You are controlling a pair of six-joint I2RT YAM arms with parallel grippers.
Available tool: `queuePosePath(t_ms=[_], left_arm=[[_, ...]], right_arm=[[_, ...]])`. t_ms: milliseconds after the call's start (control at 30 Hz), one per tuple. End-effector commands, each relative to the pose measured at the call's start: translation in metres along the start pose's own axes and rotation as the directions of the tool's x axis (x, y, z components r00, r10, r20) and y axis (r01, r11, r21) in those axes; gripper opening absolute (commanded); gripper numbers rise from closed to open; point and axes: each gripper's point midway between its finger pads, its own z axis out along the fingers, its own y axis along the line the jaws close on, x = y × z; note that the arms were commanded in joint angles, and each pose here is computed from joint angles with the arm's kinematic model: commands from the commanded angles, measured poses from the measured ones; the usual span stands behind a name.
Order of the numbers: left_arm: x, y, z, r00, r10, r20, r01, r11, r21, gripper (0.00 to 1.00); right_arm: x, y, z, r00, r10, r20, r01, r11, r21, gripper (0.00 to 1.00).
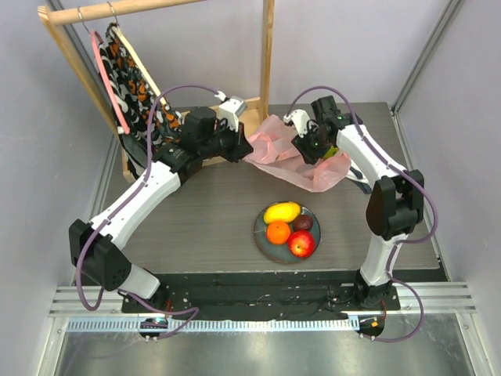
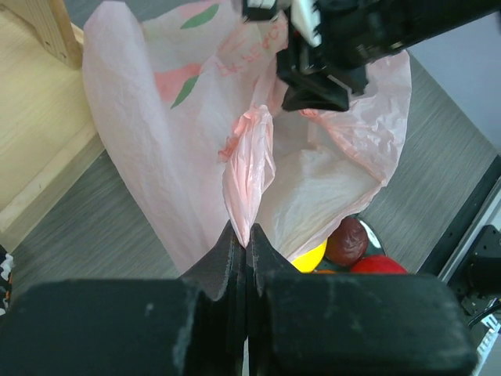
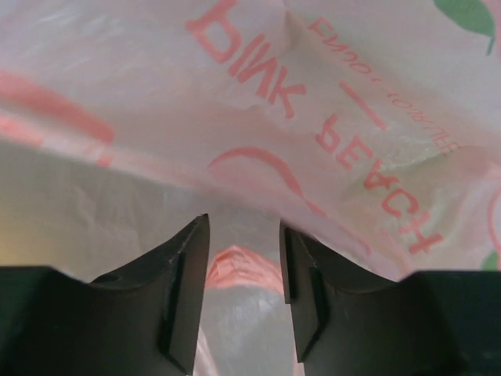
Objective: Take the fake fruits out of the plastic bag
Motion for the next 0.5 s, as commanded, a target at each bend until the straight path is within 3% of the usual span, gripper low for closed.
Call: queuePosePath(t_ms=[0, 167, 467], left_arm=[[-0.047, -0.016, -0.023, 0.993, 0.001, 0.122, -0.005, 0.999, 0.032, 0.0], [-0.056, -0.02, -0.023, 0.991, -0.006, 0.133, -0.001, 0.999, 0.051, 0.0], [-0.047, -0.026, -0.016, 0.995, -0.003, 0.097, -0.007, 0.995, 0.101, 0.0]], right_arm=[[-0.022, -0.025, -0.011, 0.998, 0.032, 0.052, -0.036, 0.996, 0.087, 0.47], [-0.014, -0.032, 0.002, 0.999, 0.025, 0.022, -0.027, 0.993, 0.111, 0.48], [0.006, -0.093, 0.027, 0.989, 0.146, -0.028, -0.125, 0.916, 0.382, 0.73]])
